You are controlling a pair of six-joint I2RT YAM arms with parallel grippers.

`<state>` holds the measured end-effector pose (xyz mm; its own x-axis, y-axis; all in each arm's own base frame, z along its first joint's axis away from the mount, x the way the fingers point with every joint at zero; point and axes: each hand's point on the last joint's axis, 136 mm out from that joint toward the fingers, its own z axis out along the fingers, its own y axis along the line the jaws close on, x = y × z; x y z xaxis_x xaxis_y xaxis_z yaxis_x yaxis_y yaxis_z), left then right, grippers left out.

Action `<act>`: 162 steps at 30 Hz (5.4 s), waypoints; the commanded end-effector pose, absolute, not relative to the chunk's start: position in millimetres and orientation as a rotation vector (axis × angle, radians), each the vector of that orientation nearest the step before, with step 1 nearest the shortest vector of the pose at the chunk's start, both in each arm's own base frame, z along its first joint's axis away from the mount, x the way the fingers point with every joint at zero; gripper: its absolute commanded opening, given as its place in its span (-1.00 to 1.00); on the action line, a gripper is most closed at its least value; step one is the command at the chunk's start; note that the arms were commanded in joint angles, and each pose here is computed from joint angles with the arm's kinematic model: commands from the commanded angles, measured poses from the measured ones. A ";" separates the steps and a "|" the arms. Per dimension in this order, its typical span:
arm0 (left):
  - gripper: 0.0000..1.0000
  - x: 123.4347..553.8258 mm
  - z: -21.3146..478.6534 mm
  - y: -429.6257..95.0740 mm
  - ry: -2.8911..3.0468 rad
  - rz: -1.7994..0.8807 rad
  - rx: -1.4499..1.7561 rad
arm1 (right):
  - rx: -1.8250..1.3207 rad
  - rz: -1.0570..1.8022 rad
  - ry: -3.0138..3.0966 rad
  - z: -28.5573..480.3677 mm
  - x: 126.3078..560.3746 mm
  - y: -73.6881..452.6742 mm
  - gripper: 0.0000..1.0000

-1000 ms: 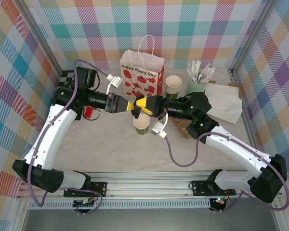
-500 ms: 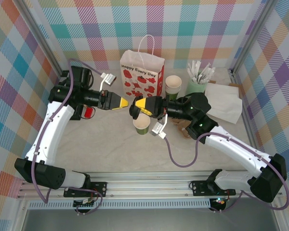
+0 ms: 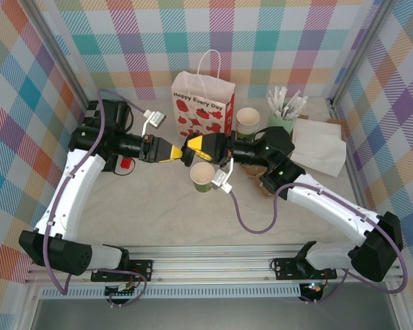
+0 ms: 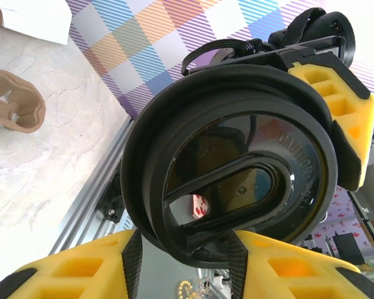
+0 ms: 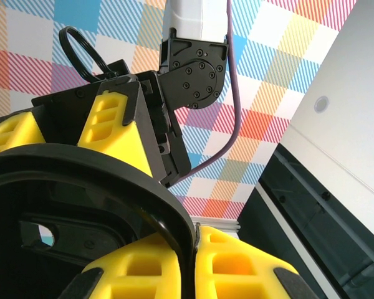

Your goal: Pack the takeout coffee

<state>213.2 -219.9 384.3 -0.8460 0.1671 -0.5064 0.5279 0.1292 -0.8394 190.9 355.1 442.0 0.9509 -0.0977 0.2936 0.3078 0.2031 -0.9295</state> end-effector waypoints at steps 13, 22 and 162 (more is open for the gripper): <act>-0.27 205.5 383.2 -218.7 2.113 -1.818 0.679 | -1.292 -0.255 -0.259 455.1 181.5 372.6 -1.00; -0.33 207.3 383.3 -218.7 2.090 -1.846 0.694 | -1.239 -0.246 -0.251 467.9 176.0 365.4 -1.00; -0.33 237.5 422.3 -206.8 2.226 -1.755 0.288 | -1.013 -0.230 -0.198 509.4 183.7 359.9 -1.00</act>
<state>226.9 -210.3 426.6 -0.9356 0.0169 -0.3527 0.3486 0.2033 -0.9149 202.3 363.1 484.3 0.9704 -0.1243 0.2071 0.2411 0.4492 -0.8603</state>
